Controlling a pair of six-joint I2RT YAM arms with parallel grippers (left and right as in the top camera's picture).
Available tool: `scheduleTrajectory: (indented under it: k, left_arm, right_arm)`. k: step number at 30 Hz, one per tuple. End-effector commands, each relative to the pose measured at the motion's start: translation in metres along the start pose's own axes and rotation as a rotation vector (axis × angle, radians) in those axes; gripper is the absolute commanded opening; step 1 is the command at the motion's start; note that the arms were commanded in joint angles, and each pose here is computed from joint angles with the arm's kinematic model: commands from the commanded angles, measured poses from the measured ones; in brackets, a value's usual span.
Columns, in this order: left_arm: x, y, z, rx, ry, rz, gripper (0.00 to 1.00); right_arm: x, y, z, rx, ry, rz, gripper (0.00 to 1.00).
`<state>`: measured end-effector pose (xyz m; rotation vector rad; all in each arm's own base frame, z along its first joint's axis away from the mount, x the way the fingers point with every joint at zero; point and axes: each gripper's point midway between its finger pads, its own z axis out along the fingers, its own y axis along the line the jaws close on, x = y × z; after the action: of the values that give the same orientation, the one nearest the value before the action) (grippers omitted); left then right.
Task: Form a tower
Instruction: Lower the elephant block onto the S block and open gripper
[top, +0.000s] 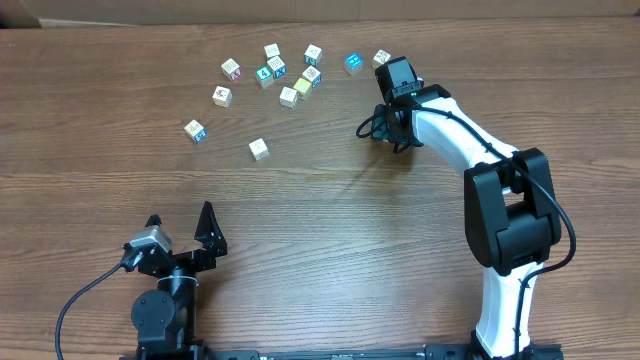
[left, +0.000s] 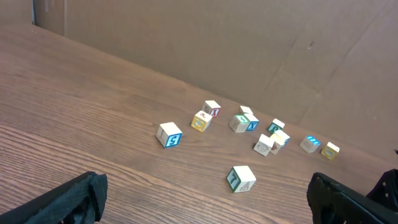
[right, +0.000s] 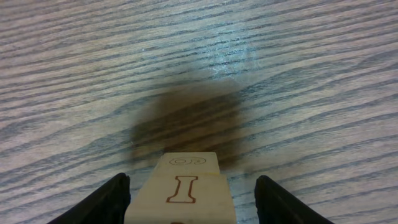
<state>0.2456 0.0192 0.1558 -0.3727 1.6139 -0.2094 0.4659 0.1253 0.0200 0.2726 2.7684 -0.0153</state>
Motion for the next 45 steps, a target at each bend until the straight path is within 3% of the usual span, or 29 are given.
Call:
scheduleTrajectory:
  k: [1,4,10,21,43,45]
  left_arm:
    - [0.0000,-0.0017,-0.0002,0.010,-0.003,-0.006,1.00]
    - [0.0000,-0.0017,-0.0002,0.010,-0.003,-0.006,0.99]
    - [0.0000,-0.0017,-0.0002,0.010,-0.003,-0.006,1.00]
    - [0.0000,-0.0017,-0.0002,0.010,-0.003,-0.006,0.99]
    - [0.0001,-0.0018,-0.0002,0.010,-0.003,-0.006,0.99]
    - [0.0000,-0.0016,-0.0002,0.009,-0.003,-0.006,1.00]
  right_arm:
    - [0.0068,-0.0009,0.0117,0.015,0.016,-0.010,0.61]
    - [0.0077,-0.0006,0.0158,0.016,0.018,-0.010,0.59]
    - [0.0076,-0.0008,0.0160,0.017,0.018,-0.010,0.40]
    - [0.0078,-0.0007,0.0161,0.016,0.019,-0.064,0.29]
    - [0.0072,-0.0005,0.0161,0.014,0.018,-0.196,0.30]
    - [0.0072,-0.0005,0.0161,0.014,0.018,-0.190,0.36]
